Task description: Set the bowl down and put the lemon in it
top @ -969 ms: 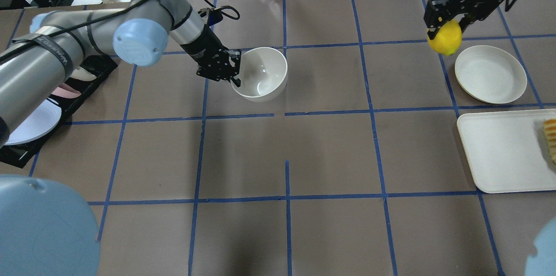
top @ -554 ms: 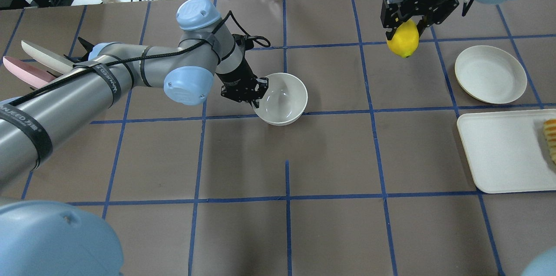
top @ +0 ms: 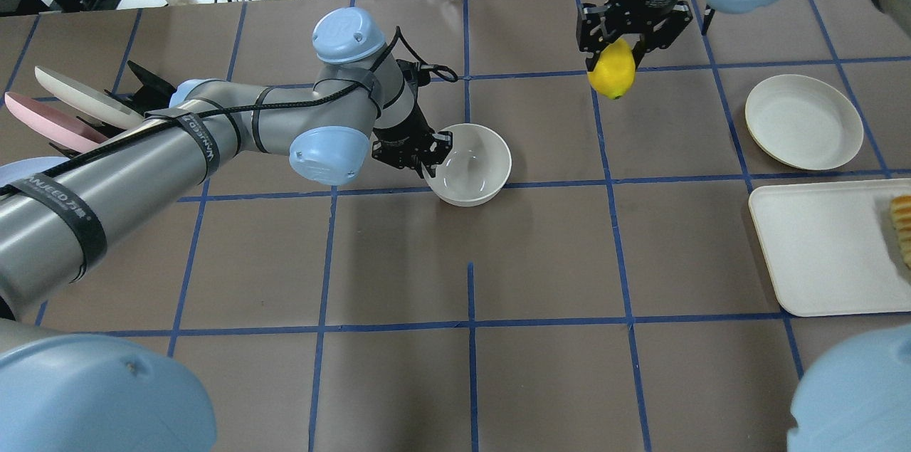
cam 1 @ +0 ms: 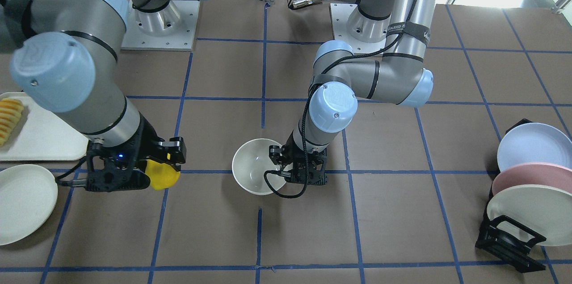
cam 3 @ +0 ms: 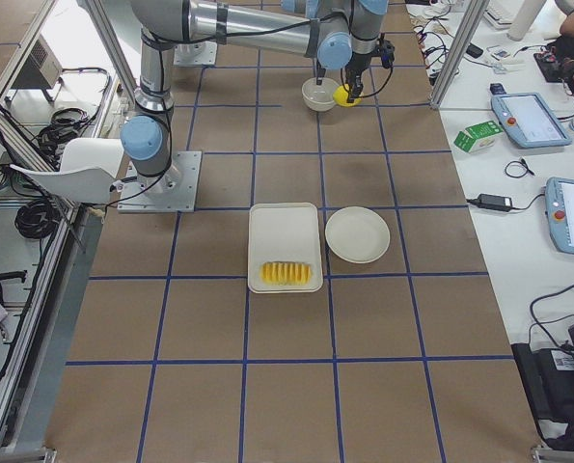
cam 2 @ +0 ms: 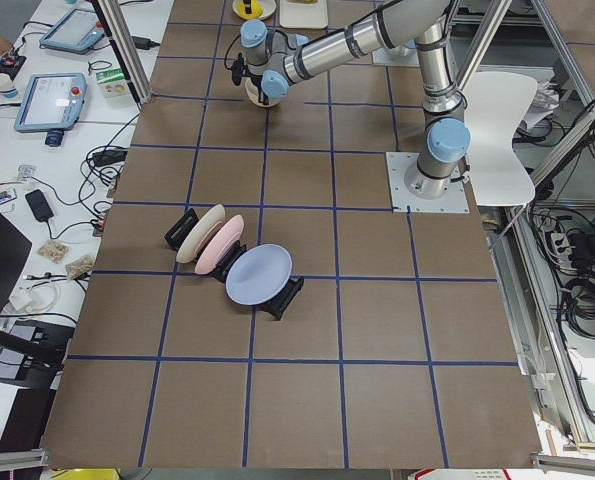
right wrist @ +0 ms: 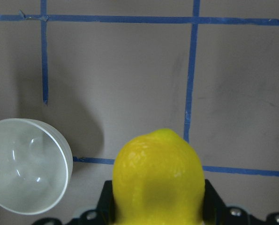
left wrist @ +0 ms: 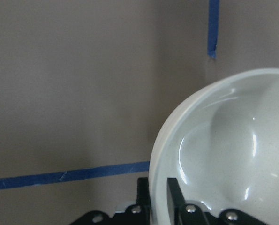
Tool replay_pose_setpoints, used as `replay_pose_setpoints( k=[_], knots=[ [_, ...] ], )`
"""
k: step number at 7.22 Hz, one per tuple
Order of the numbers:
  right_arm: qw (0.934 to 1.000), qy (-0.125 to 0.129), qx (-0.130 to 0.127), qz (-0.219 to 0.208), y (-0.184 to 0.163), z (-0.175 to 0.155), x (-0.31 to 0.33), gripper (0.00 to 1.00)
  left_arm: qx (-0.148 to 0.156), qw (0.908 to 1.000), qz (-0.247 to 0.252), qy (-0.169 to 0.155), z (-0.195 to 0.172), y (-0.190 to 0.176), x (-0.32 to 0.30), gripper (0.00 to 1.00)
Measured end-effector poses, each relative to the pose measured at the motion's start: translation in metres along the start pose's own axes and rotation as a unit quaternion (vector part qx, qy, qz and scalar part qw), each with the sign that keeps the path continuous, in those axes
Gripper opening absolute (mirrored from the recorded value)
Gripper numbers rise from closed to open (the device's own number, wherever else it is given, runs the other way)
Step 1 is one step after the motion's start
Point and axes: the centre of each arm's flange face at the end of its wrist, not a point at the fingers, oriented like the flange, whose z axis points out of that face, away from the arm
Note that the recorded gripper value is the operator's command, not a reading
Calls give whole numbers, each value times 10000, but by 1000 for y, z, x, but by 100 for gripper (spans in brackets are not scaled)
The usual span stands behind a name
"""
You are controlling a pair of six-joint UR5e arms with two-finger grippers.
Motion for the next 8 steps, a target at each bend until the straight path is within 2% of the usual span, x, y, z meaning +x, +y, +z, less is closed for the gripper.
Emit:
replay_pose_setpoints(
  k=[1, 2, 4, 6, 8],
  knots=[
    [10000, 20, 10, 15, 1, 11, -24, 29, 118, 9998, -16, -147, -30, -9, -11, 100],
    [10000, 40, 41, 53, 5, 19, -51, 29, 118, 9996, 51, -268, -68, -13, -25, 100],
    [9996, 63, 185, 186, 12, 50, -106, 31, -1, 9995, 65, -312, -143, -2, -66, 100],
    [9987, 138, 442, 209, 20, 93, -166, 32, 27, 9987, 208, -458, -216, 37, -84, 100],
    [9985, 328, 425, 40, 36, 123, -198, 32, 219, 9967, 270, -729, -268, 80, -85, 100]
  ],
)
